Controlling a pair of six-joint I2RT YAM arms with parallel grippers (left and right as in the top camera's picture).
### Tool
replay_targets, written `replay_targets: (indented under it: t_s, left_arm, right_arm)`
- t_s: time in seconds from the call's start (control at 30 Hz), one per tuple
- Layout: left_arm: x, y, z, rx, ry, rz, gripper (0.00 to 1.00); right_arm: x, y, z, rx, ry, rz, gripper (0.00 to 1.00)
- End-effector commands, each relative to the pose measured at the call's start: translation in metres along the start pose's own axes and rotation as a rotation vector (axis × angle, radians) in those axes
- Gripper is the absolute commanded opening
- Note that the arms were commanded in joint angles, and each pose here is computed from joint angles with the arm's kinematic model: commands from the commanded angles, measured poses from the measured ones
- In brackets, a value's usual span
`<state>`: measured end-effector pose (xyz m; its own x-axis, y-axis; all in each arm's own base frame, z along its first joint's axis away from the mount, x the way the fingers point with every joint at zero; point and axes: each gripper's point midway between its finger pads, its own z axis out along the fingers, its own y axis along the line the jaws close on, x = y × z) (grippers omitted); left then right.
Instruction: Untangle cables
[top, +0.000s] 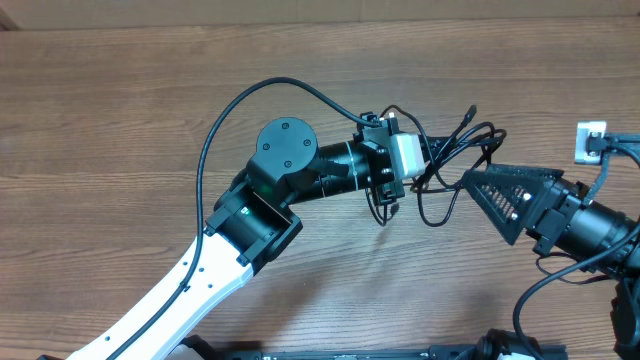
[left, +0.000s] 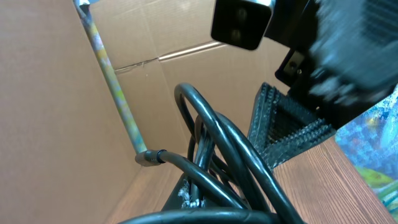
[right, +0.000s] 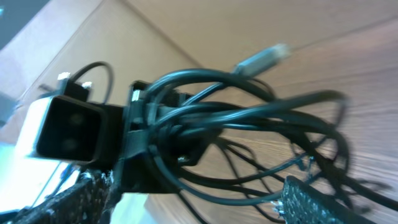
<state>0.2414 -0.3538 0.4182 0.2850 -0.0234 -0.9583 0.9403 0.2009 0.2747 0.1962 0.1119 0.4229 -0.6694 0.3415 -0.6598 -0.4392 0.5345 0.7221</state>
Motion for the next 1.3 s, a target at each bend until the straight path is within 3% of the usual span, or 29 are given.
replay_targets:
  t_s: [0.0,0.47,0.8,1.27]
  left_arm:
    - [-0.02,-0.004,-0.004,0.015,-0.036,0.046,0.04]
    - [-0.018,-0.025,0.013,0.056,-0.04,0.032,0.04]
    - [-0.013,-0.021,0.018,0.038,-0.035,0.029,0.04]
    - [-0.02,-0.036,0.026,0.057,-0.059,0.064,0.04]
  right_arm:
    - [0.005,0.023,-0.003,-0.116,0.033,-0.03,0.86]
    - [0.005,0.027,-0.003,-0.139,0.039,-0.04,0.78]
    - [0.005,0.027,-0.003,-0.139,0.039,-0.041,0.56]
    - [0.004,0.024,-0.003,-0.122,0.032,-0.04,0.43]
